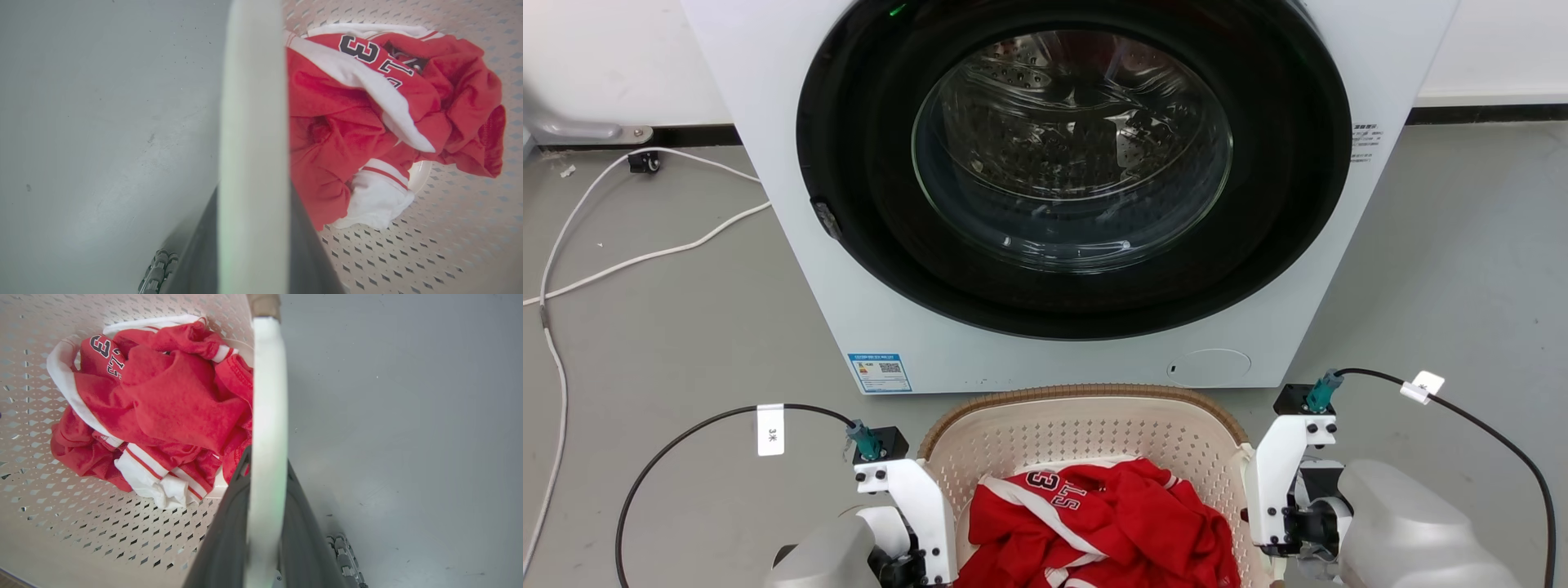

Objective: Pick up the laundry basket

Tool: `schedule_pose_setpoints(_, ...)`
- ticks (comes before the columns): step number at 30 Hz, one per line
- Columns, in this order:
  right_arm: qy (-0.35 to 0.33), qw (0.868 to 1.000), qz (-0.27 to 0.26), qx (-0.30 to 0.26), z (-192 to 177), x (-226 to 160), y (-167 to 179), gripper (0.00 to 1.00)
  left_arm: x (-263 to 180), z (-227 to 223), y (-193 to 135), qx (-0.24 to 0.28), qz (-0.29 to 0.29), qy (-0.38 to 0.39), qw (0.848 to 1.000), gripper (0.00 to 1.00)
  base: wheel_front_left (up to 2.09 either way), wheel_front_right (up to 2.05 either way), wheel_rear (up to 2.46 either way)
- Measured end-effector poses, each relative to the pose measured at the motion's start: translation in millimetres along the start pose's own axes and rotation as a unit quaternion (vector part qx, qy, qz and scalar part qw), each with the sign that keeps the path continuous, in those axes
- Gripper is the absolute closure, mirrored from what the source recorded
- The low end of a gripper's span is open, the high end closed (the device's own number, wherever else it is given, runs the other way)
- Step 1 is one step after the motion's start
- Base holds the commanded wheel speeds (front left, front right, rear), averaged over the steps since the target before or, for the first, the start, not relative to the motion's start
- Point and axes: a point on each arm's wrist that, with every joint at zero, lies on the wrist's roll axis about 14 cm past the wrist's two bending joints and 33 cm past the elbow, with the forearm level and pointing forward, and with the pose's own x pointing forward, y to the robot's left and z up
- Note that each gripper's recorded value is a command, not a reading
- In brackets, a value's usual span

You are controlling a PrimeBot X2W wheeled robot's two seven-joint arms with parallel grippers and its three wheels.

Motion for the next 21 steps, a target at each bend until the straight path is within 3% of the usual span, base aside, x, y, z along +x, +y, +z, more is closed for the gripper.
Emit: schedule_pose_setpoints(21,0.003,1.0,0.0,0.004,-1.9,1.1,-0.9,1.0,1.1,-1.1,-0.5,-0.002,-0.001,0.0,1.0,1.0,0.0,0.0,0.0)
